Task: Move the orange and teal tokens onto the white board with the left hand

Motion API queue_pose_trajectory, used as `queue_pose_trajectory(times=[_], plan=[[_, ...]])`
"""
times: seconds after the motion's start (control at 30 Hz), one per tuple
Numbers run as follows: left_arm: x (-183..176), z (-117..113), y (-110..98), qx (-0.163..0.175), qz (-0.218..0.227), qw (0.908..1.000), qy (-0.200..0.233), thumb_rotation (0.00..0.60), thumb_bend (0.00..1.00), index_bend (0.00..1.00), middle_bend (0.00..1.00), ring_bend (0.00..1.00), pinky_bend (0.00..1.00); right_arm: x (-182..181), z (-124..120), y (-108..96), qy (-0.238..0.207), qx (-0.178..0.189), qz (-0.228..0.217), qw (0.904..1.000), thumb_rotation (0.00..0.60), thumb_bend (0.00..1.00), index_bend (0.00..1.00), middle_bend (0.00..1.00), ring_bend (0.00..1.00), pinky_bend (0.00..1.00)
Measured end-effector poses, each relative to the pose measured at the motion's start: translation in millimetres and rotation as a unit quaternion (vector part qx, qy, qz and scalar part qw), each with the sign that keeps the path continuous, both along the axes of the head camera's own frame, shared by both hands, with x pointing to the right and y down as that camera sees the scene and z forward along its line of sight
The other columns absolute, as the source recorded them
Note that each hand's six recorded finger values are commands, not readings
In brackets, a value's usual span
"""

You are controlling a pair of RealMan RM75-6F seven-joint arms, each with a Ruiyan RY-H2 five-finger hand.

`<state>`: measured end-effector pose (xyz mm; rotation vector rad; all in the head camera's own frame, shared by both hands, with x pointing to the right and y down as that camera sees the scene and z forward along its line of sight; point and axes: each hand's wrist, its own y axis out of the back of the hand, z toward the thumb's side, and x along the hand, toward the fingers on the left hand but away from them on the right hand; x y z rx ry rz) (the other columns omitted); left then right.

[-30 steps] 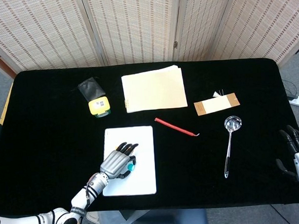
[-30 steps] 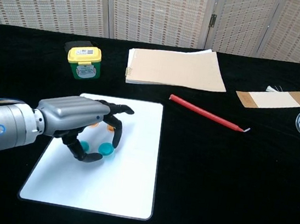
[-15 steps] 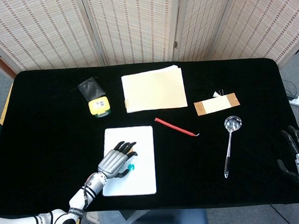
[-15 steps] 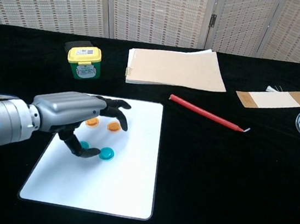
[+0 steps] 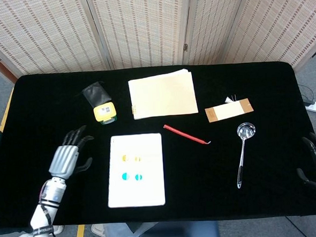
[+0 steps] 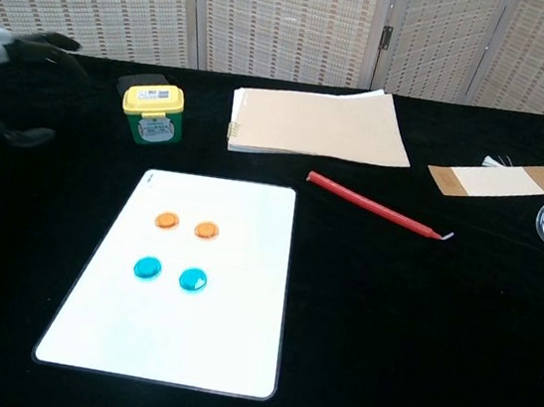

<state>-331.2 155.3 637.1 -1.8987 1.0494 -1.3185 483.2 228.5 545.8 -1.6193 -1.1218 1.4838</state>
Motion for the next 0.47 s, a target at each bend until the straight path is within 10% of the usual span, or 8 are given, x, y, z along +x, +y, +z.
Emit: queue_pose_trajectory(times=[0.47], plan=[[-101.3, -47.7, 67.4, 0.02, -0.077, 0.9911, -0.107, 0.6, 0.43, 0.23, 0.02, 0.0, 0.0, -9.9, 7.8, -6.7, -0.079, -0.018, -0.017, 0.9966, 0.6, 0.4, 0.0, 0.0, 0.01, 0.0]])
